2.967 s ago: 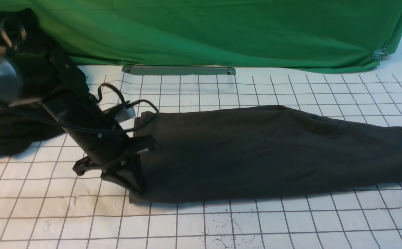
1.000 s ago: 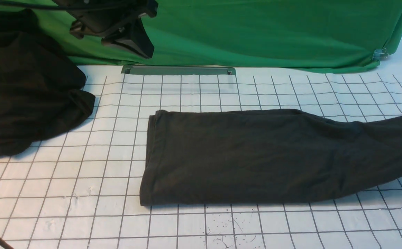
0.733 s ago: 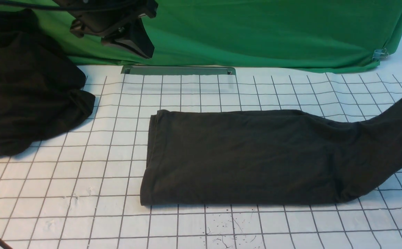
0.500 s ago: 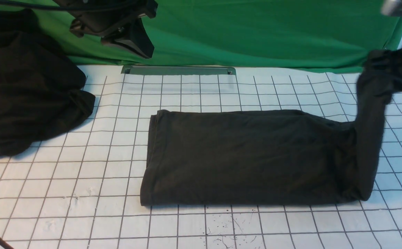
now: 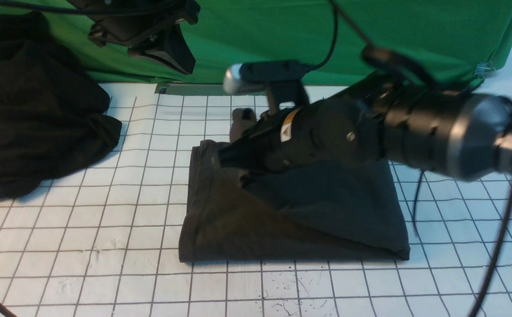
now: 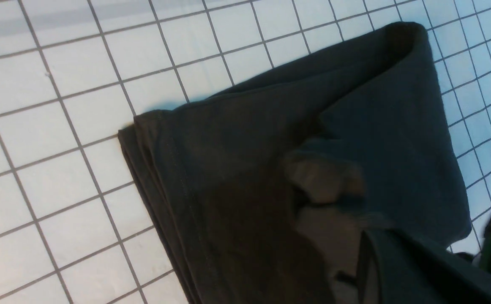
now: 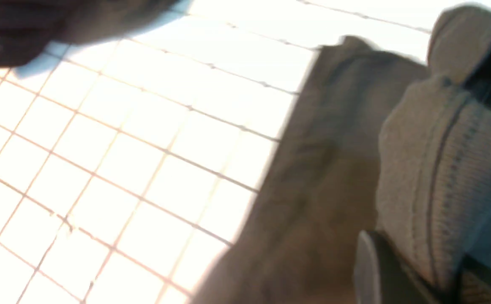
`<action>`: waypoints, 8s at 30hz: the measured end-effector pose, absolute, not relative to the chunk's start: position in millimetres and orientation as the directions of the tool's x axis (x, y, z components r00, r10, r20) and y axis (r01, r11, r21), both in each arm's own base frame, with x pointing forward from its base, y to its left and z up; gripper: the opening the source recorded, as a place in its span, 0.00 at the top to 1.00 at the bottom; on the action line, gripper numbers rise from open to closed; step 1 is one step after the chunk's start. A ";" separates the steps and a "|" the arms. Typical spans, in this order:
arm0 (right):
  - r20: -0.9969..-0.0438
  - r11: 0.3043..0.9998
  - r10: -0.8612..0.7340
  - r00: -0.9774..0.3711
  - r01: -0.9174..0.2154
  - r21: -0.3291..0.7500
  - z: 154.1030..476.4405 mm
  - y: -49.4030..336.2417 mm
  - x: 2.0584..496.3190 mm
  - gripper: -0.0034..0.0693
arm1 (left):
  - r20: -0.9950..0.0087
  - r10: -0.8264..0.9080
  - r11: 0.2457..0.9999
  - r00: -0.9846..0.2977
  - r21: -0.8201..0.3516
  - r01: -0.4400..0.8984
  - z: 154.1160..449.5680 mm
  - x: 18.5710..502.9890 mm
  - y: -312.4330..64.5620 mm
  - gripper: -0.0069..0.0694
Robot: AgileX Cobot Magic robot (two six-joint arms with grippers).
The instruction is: Fold a long-sleeved shirt over a white checkered tablecloth.
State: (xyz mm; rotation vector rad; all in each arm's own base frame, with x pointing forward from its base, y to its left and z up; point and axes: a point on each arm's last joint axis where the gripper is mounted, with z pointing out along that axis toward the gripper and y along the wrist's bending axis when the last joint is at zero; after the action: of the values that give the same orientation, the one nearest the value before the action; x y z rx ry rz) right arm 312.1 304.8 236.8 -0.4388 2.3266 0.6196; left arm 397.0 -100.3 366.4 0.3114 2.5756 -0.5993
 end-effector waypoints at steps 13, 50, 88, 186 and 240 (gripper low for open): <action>-0.643 0.834 -0.208 -0.737 -0.477 0.278 212.7 312.4 309.2 0.21 | -0.496 0.131 0.902 -0.858 -0.299 0.311 364.2 398.0 -95.4 0.90; -0.303 0.957 -0.237 -0.923 -0.276 0.093 170.5 109.7 287.0 0.90 | -0.146 0.042 0.944 -0.988 -0.318 0.087 191.0 358.3 -133.2 0.85; -0.238 0.954 -0.262 -0.935 -0.288 0.079 155.1 112.5 293.3 0.45 | -0.223 -0.026 0.956 -0.974 -0.291 0.041 178.4 289.6 -140.0 0.29; -0.993 0.936 -0.083 0.079 -0.336 -0.104 328.1 10.9 29.9 0.90 | -0.474 0.109 0.912 -0.874 -0.302 0.277 301.0 270.2 -134.6 0.91; -0.976 0.993 -0.112 -0.185 -0.044 -0.106 186.7 1.2 55.2 0.75 | -0.561 0.084 0.915 -0.823 -0.284 0.287 305.5 278.4 -134.6 0.91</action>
State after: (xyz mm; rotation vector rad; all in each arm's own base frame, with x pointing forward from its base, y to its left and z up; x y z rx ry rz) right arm 55.2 1.2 186.7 -0.1160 1.7576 -0.0613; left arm 278.4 -134.6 305.5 0.2656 2.5135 -0.4850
